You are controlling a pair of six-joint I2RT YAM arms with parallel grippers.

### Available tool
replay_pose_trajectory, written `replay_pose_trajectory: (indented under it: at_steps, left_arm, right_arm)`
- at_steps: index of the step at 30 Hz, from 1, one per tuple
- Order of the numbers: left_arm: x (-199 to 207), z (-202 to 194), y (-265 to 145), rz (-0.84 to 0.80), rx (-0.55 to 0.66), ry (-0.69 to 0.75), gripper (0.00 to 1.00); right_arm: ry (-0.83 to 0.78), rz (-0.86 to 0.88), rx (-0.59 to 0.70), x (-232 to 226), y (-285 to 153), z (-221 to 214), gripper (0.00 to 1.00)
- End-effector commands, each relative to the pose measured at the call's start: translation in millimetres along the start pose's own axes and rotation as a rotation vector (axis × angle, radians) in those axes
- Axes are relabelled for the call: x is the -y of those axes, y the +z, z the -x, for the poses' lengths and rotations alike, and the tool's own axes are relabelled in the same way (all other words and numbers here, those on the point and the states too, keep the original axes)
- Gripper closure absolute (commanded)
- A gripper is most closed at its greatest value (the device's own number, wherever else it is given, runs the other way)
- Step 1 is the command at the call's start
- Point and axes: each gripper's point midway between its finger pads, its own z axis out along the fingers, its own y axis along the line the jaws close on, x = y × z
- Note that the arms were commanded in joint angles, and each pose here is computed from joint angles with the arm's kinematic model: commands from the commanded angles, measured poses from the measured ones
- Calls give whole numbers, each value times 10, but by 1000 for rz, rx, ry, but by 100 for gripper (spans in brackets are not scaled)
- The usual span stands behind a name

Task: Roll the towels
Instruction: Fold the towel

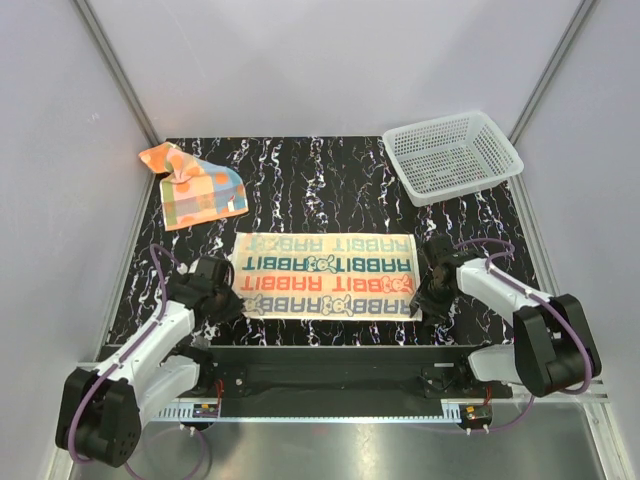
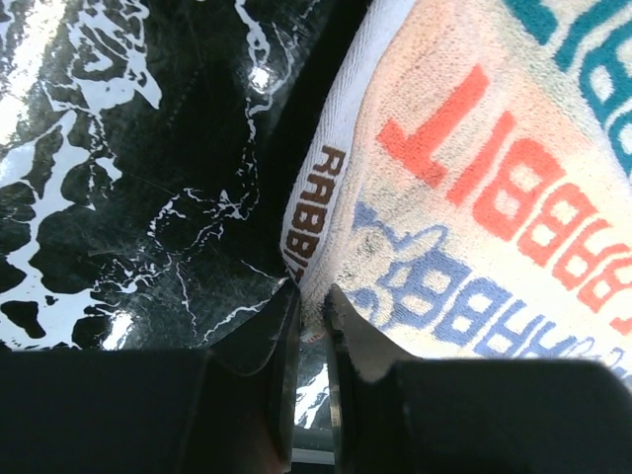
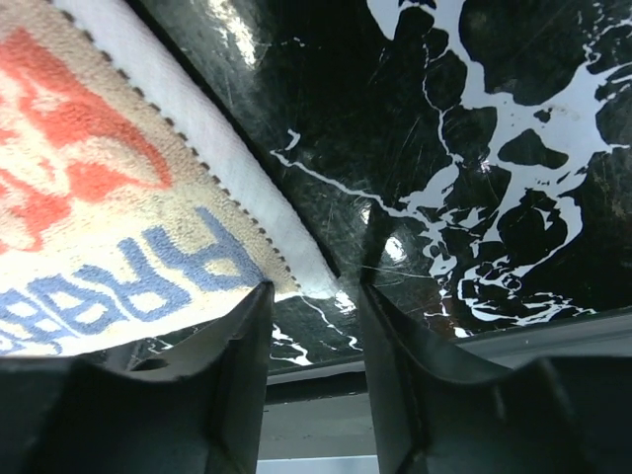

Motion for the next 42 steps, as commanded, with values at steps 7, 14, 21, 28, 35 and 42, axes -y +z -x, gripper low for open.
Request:
replay_pose_trajectory:
  at_steps: [7,14,21,28,35,42]
  left_arm:
    - [109,-74,-1,-81,-31,42,82]
    - [156,-73,-30,-107,-34,53,83]
    - [250,-29,-130,-139,-26,52,100]
    - [344,131,-349,-142,22,71,100]
    - [712,470,-683,-187,72,105,100]
    - [875,805,-713,-193,97,97,100]
  right_arm:
    - [-46,-18,-4,-123,-10,52,78]
    - [-47,-23,8,-79,-41,37,100]
    - [-41,19,41,-153,-177,84,100]
    - [-57,86,115,-383,-552,283,100]
    - [-113,92,209,-641,-870,636,100]
    - [-130,88,255,-861,-936,944,100]
